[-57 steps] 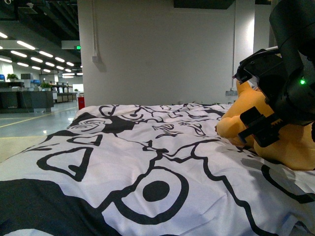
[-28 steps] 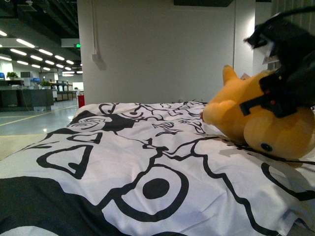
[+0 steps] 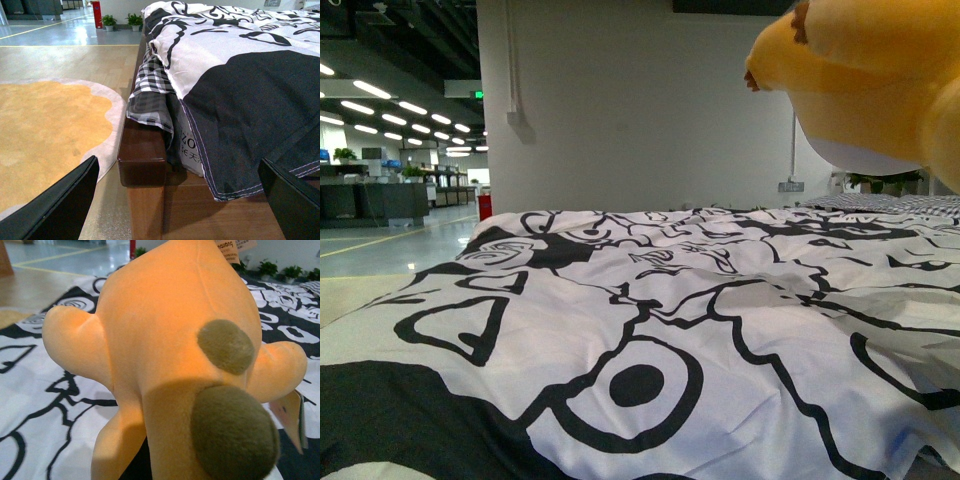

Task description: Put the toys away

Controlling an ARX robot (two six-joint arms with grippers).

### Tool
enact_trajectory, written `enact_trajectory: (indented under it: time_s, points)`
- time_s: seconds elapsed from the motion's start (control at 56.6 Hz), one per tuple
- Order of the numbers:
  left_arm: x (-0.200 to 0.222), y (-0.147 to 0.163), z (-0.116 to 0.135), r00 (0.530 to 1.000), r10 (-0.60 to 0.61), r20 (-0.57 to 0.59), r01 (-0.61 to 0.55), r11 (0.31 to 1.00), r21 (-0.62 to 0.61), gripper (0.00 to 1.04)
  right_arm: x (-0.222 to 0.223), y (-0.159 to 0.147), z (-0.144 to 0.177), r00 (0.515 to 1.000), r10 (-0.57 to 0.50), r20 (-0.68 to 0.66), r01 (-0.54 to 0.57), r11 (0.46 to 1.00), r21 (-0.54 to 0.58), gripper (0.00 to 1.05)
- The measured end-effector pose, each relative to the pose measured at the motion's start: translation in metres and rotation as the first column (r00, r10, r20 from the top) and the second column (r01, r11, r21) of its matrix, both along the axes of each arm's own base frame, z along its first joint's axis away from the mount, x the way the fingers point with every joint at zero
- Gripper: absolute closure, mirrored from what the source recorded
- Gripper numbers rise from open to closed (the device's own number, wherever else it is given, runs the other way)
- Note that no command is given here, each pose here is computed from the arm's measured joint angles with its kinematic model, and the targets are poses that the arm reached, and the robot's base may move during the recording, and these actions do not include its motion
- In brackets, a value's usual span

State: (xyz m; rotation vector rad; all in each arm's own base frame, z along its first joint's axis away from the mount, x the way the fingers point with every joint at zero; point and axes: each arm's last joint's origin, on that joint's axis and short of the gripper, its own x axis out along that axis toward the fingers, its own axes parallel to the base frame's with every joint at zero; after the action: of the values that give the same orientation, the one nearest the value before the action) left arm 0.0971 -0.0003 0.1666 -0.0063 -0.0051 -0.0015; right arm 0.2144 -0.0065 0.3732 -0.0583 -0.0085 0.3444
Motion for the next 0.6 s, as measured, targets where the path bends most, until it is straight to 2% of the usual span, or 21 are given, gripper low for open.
enact_trajectory:
  time_s: [0.124,0.283,0.601]
  points:
    - [0.000,0.000,0.000,1.000,0.000,0.000,0.000,1.000,0.000,0.06,-0.038,-0.006,-0.006,0.998,0.057,0.015,-0.058,0.996,0.067,0.98]
    - [0.000,0.000,0.000,1.000,0.000,0.000,0.000,1.000,0.000,0.06,-0.070,-0.005,-0.019,0.999,0.041,0.009,-0.042,0.993,0.110,0.98]
    - [0.000,0.000,0.000,1.000,0.000,0.000,0.000,1.000,0.000,0.06,-0.076,-0.004,-0.022,0.999,0.038,0.008,-0.039,0.991,0.125,0.98]
